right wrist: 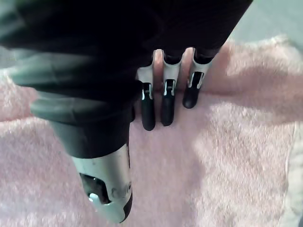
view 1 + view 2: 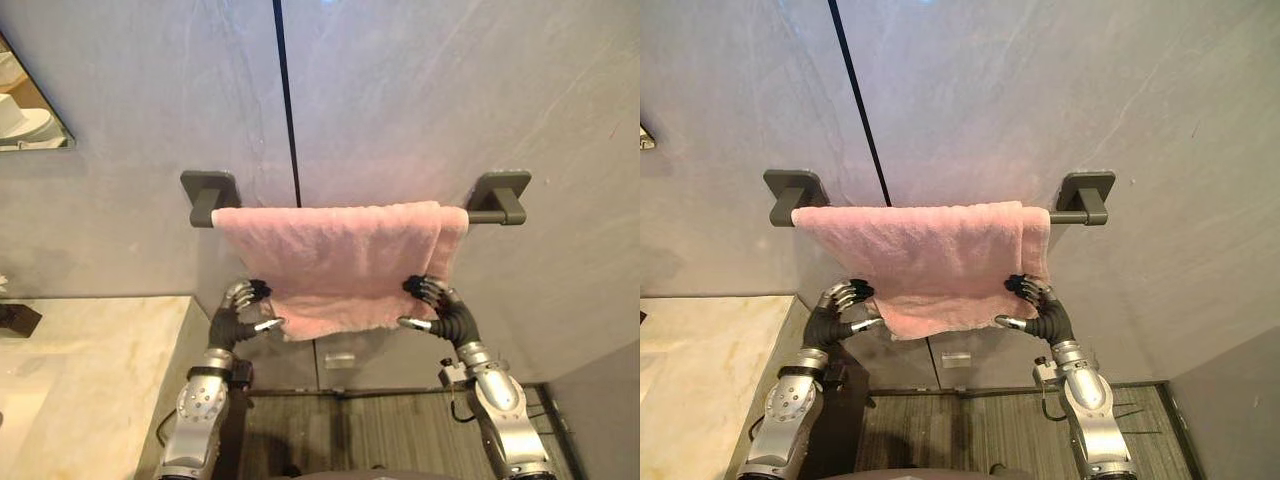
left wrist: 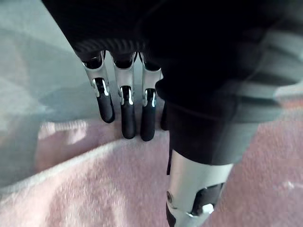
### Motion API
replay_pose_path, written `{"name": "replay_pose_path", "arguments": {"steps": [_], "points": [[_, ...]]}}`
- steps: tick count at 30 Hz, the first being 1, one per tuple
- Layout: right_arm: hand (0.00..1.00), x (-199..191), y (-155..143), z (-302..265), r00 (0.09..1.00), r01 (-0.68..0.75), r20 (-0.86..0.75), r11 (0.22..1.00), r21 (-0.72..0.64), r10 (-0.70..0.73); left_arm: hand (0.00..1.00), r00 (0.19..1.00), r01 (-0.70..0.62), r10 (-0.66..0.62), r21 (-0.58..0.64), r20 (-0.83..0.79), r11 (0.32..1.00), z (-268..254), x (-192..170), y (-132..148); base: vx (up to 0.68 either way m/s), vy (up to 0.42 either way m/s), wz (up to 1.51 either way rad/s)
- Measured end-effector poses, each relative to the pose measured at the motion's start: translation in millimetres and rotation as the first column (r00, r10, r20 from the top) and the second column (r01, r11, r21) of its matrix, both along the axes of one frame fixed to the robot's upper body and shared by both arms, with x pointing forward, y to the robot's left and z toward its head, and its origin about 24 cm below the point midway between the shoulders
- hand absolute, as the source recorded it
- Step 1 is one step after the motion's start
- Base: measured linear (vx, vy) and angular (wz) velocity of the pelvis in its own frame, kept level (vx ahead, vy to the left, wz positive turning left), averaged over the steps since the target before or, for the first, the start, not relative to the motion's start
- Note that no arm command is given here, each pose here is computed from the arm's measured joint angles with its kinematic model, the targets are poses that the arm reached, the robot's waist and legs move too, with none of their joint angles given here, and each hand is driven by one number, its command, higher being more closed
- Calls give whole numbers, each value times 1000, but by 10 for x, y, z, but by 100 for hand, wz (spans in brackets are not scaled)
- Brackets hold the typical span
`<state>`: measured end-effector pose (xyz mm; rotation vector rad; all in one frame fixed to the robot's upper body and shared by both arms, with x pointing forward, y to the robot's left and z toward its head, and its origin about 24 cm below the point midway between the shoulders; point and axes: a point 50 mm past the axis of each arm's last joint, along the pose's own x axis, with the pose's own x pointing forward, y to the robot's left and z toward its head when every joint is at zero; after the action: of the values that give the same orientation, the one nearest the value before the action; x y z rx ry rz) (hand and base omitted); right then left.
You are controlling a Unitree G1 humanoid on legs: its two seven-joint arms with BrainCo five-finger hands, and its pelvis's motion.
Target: Organize washtable
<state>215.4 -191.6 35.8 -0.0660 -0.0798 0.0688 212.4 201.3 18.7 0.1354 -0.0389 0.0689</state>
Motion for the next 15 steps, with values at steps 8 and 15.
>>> {"name": "replay_pose_path", "arguments": {"steps": [8, 15], "points": [[0, -164, -286, 107, 981, 176, 59, 979, 104, -182, 0, 989, -143, 145, -29, 44, 989, 75, -29, 187, 0, 0, 0], [0, -452, -508, -58, 938, 346, -22, 929, 131, -346, 0, 974, -224, 225, -70, 9, 972, -16, -172, 244, 0, 0, 0]]}}
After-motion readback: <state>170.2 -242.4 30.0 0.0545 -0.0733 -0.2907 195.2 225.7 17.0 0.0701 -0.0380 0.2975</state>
